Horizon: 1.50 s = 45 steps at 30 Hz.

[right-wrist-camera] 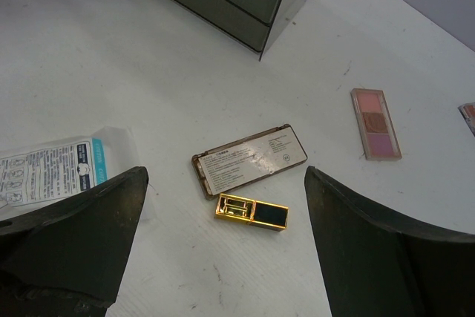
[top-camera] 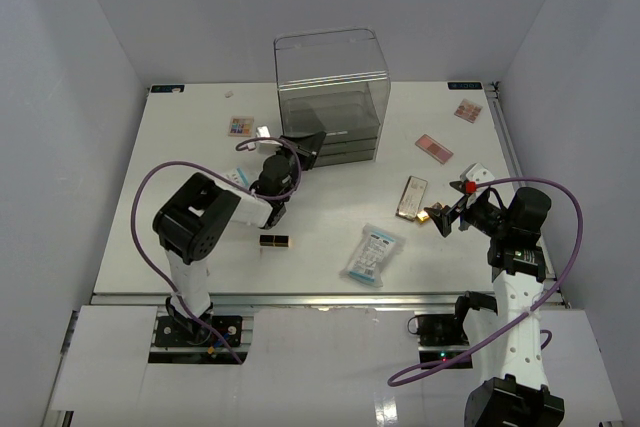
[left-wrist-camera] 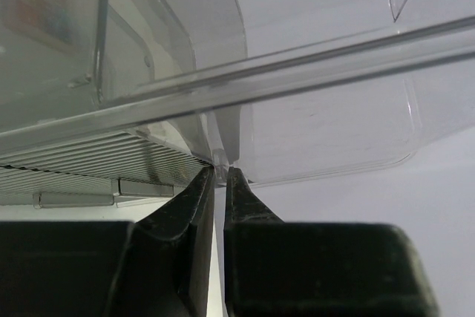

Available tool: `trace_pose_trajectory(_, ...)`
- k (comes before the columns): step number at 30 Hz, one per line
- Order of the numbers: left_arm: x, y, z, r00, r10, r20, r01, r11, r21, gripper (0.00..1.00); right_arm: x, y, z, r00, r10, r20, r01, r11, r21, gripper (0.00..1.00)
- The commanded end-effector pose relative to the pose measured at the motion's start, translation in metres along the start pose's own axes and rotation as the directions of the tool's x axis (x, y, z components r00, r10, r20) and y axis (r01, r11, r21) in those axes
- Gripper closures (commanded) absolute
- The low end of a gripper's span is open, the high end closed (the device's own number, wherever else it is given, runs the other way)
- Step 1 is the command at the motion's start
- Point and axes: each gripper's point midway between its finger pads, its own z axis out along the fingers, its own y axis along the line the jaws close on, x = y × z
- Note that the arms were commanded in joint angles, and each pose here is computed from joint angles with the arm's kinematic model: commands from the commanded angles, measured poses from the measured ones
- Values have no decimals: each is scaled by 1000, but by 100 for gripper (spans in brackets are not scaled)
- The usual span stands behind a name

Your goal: Organize the makeup

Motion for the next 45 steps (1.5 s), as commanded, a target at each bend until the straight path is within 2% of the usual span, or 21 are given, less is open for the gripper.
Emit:
trace_pose_trajectory(1, -2, -52, -13, 999, -14, -44, 21, 985, 169, 100, -1, 4, 1, 1000, -10, 18, 11, 1000, -21, 7)
trace_pose_trajectory(8, -8, -98, -24, 998, -13, -68, 31, 963, 269, 100, 1, 5, 2, 1000, -6, 16, 6, 1000, -26, 7)
trace_pose_trajectory(17, -16, -128, -40, 996, -21, -82, 47, 946, 320, 100, 4, 5, 3, 1000, -2, 14, 2, 1000, -29, 7)
trace_pose_trajectory(45, -13, -144, -46, 988, -26, -150, 68, 958, 278, 100, 7, 4, 4, 1000, 7, 9, -7, 1000, -28, 7)
